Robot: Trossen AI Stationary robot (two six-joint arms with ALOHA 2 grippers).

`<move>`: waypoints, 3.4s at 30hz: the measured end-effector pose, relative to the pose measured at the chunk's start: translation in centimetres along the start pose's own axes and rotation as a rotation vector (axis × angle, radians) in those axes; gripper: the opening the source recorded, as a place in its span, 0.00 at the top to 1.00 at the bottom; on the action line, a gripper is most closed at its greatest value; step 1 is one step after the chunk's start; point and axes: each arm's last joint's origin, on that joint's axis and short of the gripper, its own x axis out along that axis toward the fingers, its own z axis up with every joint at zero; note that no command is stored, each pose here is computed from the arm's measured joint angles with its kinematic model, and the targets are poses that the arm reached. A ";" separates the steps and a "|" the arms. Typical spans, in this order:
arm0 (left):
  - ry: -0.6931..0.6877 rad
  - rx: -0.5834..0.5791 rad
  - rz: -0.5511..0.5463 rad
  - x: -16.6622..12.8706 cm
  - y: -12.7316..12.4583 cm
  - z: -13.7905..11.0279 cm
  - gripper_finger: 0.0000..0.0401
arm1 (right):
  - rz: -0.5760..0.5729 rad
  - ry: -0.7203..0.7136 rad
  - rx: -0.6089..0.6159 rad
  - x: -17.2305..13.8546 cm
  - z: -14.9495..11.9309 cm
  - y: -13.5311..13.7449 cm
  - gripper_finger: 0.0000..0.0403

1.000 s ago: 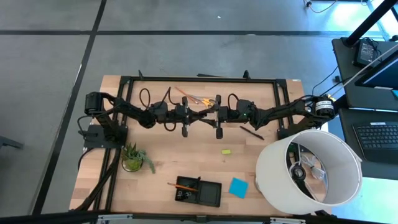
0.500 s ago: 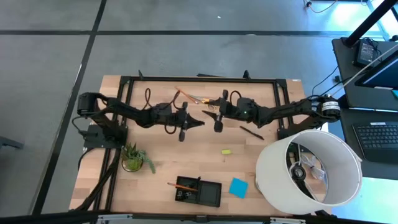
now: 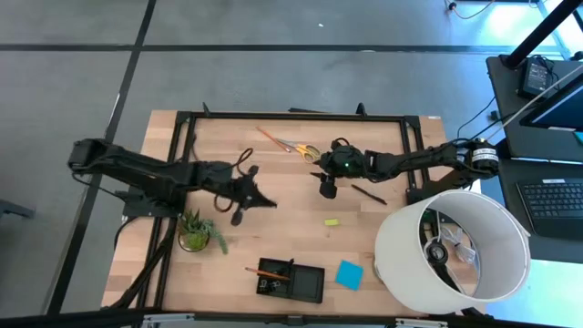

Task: Pick and place office supplies into organizer
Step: Put the black binder clip into the black desk organizer, then put the green eraser into the black desk organizer

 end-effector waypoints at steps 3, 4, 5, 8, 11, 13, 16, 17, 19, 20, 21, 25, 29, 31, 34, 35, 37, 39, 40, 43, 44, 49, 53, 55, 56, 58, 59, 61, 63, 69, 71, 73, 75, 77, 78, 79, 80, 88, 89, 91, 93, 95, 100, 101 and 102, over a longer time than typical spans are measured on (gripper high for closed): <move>-0.051 0.031 -0.097 -0.8 -2.5 1.0 0.97 | -0.001 0.040 0.049 0.0 -0.4 -0.1 0.55; -0.060 0.048 -0.121 -1.0 -3.3 1.2 0.97 | -0.001 0.042 0.059 0.0 -0.4 -0.1 0.55; -0.074 0.064 -0.138 -1.1 -4.1 1.6 0.97 | -0.001 0.040 0.070 0.0 -0.4 -0.1 0.55; -0.095 0.096 -0.172 -1.2 -6.3 2.6 0.97 | 0.000 0.038 0.096 0.0 -0.4 -0.1 0.55; -0.080 0.118 -0.172 -0.9 -8.4 2.9 0.97 | 0.001 0.038 0.131 0.0 -0.4 0.0 0.55; -0.070 0.134 -0.171 -0.6 -9.8 2.9 0.97 | 0.001 0.038 0.141 0.0 -0.4 0.0 0.55; -0.051 0.146 -0.177 0.0 -11.8 2.7 0.97 | 0.000 0.038 0.161 0.0 -0.4 0.0 0.55; -0.041 0.145 -0.175 0.2 -12.4 2.6 0.97 | 0.000 0.038 0.163 0.0 -0.4 0.0 0.55; -0.024 0.139 -0.168 0.7 -13.6 2.4 0.97 | 0.000 0.038 0.163 0.0 -0.4 0.0 0.55; -0.016 0.138 -0.167 1.0 -14.2 2.3 0.97 | 0.000 0.038 0.164 0.0 -0.4 0.0 0.55; -0.009 0.132 -0.168 1.2 -14.8 2.2 0.97 | 0.000 0.038 0.164 0.0 -0.4 0.0 0.55; 0.022 0.100 -0.197 2.1 -17.0 1.9 0.97 | 0.000 0.039 0.214 0.0 -0.4 0.0 0.55; 0.060 0.056 -0.227 2.9 -18.8 1.6 0.97 | 0.004 0.047 0.261 0.0 -0.4 0.2 0.55; 0.103 0.044 -0.235 3.1 -19.6 1.4 0.97 | 0.009 0.054 0.275 -0.1 -0.5 0.5 0.55; 0.170 0.036 -0.249 3.2 -21.0 0.9 0.97 | 0.018 0.079 0.312 -0.1 -0.7 0.9 0.55; 0.190 0.030 -0.253 3.2 -21.5 0.7 0.97 | 0.021 0.087 0.324 -0.1 -0.8 1.1 0.55; 0.226 0.017 -0.256 3.3 -22.2 0.3 0.97 | 0.029 0.095 0.354 -0.2 -0.8 1.5 0.55; 0.248 0.004 -0.250 3.4 -22.8 -0.2 0.97 | 0.039 0.097 0.379 -0.3 -0.8 2.0 0.55; 0.249 -0.002 -0.240 3.4 -23.0 -0.4 0.97 | 0.045 0.097 0.394 -0.3 -0.8 2.2 0.55; 0.244 -0.003 -0.182 3.6 -23.2 -0.9 0.97 | 0.061 0.100 0.433 -0.4 -0.8 2.9 0.55; 0.247 -0.004 -0.157 3.7 -23.2 -1.1 0.97 | 0.067 0.101 0.439 -0.4 -0.8 3.1 0.55; 0.266 -0.052 -0.085 5.1 -22.9 -2.4 0.97 | 0.095 0.107 0.481 -0.7 -0.8 4.3 0.55; 0.301 -0.114 -0.029 6.5 -23.0 -4.1 0.97 | 0.102 0.107 0.509 -0.9 -0.8 5.4 0.55; 0.305 -0.155 0.002 7.1 -23.1 -5.0 0.97 | 0.085 0.099 0.518 -1.1 -0.8 5.9 0.55; 0.307 -0.171 0.021 7.4 -23.1 -5.4 0.97 | 0.083 0.096 0.519 -1.2 -0.8 6.2 0.55; 0.314 -0.197 0.046 7.9 -23.2 -6.3 0.97 | 0.080 0.093 0.530 -1.3 -0.9 6.8 0.55; 0.316 -0.207 0.055 8.1 -23.2 -6.6 0.97 | 0.086 0.095 0.540 -1.4 -0.9 7.1 0.55; 0.328 -0.227 0.071 8.5 -23.2 -7.3 0.97 | 0.101 0.099 0.549 -1.6 -0.9 7.7 0.55; 0.337 -0.235 0.082 8.7 -23.2 -7.7 0.97 | 0.117 0.103 0.552 -1.8 -1.0 8.3 0.55; 0.334 -0.244 0.083 8.8 -23.3 -7.9 0.97 | 0.136 0.103 0.561 -2.4 -1.2 9.9 0.55; 0.332 -0.246 0.081 8.8 -23.3 -7.9 0.96 | 0.118 0.090 0.550 -2.6 -1.3 10.3 0.55; 0.336 -0.248 0.075 8.8 -23.4 -7.9 0.94 | 0.106 0.081 0.541 -2.7 -1.3 10.6 0.55; 0.338 -0.249 0.072 8.8 -23.4 -7.9 0.91 | 0.105 0.078 0.536 -2.8 -1.3 10.8 0.55; 0.338 -0.249 0.072 8.8 -23.4 -7.9 0.89 | 0.107 0.078 0.534 -2.9 -1.3 10.9 0.55; 0.339 -0.249 0.072 8.8 -23.4 -7.9 0.88 | 0.107 0.078 0.534 -2.9 -1.3 10.9 0.55; 0.339 -0.249 0.072 8.8 -23.4 -7.9 0.87 | 0.107 0.078 0.534 -2.9 -1.3 10.9 0.55; 0.338 -0.250 0.073 8.8 -23.3 -7.9 0.86 | 0.106 0.078 0.532 -2.9 -1.4 10.9 0.55; 0.367 -0.236 0.033 8.9 -22.8 -7.4 0.86 | 0.107 0.078 0.520 -2.9 -1.4 10.9 0.55; 0.368 -0.230 0.015 8.8 -22.9 -7.2 0.86 | 0.107 0.077 0.502 -2.9 -1.4 10.9 0.55; 0.362 -0.213 -0.007 8.3 -22.8 -6.4 0.86 | 0.108 0.075 0.463 -2.9 -1.4 10.9 0.55; 0.348 -0.201 -0.021 7.7 -22.7 -5.4 0.85 | 0.110 0.072 0.416 -2.9 -1.4 10.9 0.55; 0.331 -0.196 -0.032 7.0 -22.6 -4.4 0.85 | 0.112 0.071 0.378 -2.9 -1.4 10.9 0.55; 0.284 -0.205 -0.031 5.0 -22.1 -2.0 0.85 | 0.167 0.084 0.277 -2.9 -1.4 11.0 0.55; 0.278 -0.188 -0.023 4.6 -22.0 -1.7 0.85 | 0.188 0.090 0.268 -2.9 -1.4 11.1 0.55; 0.272 -0.168 -0.014 4.3 -21.9 -1.5 0.85 | 0.207 0.097 0.268 -2.9 -1.4 11.1 0.55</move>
